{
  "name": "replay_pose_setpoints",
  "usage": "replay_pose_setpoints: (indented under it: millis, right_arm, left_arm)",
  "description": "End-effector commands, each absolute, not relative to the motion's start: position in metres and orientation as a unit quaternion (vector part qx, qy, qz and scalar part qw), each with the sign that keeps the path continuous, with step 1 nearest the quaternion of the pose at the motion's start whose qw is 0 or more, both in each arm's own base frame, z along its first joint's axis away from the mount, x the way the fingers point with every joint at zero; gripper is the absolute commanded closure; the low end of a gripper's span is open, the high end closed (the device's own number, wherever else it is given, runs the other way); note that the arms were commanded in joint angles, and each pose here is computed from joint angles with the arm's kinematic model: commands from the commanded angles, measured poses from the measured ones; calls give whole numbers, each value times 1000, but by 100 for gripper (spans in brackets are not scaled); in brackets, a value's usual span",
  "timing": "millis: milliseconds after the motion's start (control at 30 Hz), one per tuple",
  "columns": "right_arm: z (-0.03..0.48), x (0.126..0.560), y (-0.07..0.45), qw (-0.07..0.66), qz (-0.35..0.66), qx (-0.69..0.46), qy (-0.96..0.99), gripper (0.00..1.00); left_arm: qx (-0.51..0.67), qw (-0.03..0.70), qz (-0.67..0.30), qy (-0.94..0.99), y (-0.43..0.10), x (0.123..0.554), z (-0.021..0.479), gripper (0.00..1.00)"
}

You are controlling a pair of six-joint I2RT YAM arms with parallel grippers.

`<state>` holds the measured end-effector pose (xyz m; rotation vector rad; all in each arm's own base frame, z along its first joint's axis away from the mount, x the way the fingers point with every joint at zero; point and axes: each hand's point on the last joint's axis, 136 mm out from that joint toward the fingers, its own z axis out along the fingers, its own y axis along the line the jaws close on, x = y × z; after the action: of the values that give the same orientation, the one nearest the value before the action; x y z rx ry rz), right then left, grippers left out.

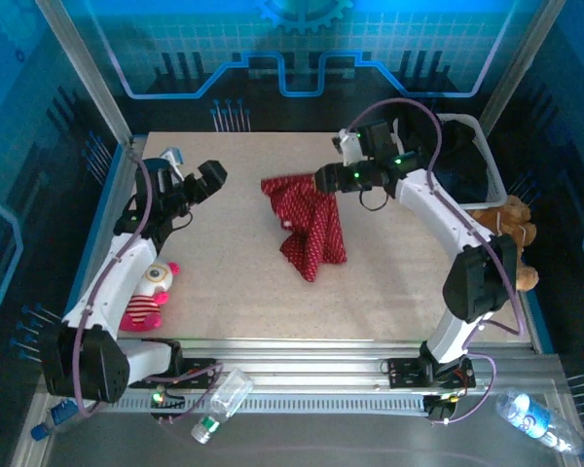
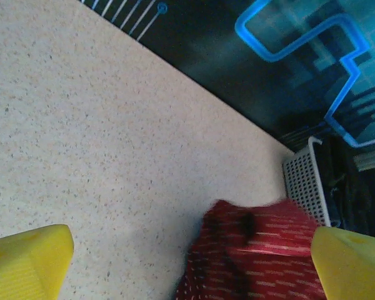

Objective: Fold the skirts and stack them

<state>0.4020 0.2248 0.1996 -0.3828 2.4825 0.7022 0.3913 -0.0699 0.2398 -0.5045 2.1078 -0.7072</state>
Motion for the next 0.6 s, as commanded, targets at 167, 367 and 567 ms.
replay_pose_setpoints:
  millis: [167, 367, 567]
  right_arm:
    - [150, 380, 181, 251, 196, -136, 938, 0]
    - [99, 374, 157, 205, 187, -86, 957, 15]
    - [81, 358, 174, 175, 238, -139, 945, 22]
  left_arm:
    - [-56, 313, -219, 922, -136, 380, 183, 1]
    - [-35, 273, -188, 943, -158, 400, 149, 1]
    - [80, 280, -80, 953, -147, 432, 117, 4]
